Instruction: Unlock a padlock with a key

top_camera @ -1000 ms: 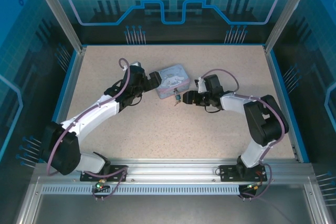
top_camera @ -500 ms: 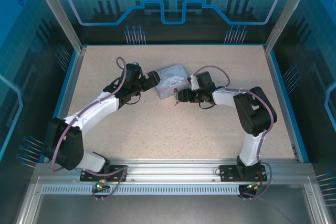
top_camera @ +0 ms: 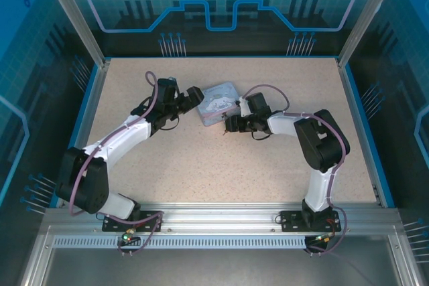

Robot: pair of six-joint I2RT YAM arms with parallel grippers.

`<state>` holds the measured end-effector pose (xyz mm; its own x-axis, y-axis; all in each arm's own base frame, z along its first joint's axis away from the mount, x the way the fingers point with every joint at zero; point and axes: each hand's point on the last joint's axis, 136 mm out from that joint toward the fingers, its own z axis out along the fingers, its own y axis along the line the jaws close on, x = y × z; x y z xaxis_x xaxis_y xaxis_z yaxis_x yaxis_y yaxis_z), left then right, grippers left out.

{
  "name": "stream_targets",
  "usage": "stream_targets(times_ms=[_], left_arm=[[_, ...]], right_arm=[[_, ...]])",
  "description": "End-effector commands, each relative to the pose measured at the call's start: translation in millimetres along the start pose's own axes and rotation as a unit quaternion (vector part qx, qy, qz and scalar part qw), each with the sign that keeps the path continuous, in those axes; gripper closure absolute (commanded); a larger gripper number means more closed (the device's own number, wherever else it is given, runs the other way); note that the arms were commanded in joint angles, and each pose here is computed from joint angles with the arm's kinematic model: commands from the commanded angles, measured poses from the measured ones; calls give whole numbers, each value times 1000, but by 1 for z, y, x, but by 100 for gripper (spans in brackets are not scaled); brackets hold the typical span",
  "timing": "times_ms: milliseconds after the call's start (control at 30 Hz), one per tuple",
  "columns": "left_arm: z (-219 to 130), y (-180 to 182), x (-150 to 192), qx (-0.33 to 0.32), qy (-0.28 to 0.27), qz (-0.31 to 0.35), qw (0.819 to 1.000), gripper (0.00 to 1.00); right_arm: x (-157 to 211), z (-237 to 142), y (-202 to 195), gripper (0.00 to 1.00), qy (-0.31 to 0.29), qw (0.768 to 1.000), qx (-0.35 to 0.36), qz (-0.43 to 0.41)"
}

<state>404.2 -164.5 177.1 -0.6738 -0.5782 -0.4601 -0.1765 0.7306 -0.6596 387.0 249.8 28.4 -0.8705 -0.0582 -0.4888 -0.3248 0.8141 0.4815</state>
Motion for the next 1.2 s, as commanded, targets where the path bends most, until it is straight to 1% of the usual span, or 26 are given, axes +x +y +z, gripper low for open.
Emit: stream_targets(times_ms=[0,267,633,1033,1167], left_arm=[[4,-5,-4,16,3,-15,1000,1],[10,-6,-1,24,12,-28,999,1],[11,-4,-2,29,14,-35,999,1],[12,-3,-3,34,14,-43,998,1],[12,-2,-3,34,14,-44,998,1]], right_arm=[[6,9,8,47,15,1000,-4,-20],[5,12,13,49,18,999,-7,-27],[12,15,9,55,25,999,2,-24],[12,16,8,73,27,999,5,-22],[10,15,9,74,25,999,3,-21]])
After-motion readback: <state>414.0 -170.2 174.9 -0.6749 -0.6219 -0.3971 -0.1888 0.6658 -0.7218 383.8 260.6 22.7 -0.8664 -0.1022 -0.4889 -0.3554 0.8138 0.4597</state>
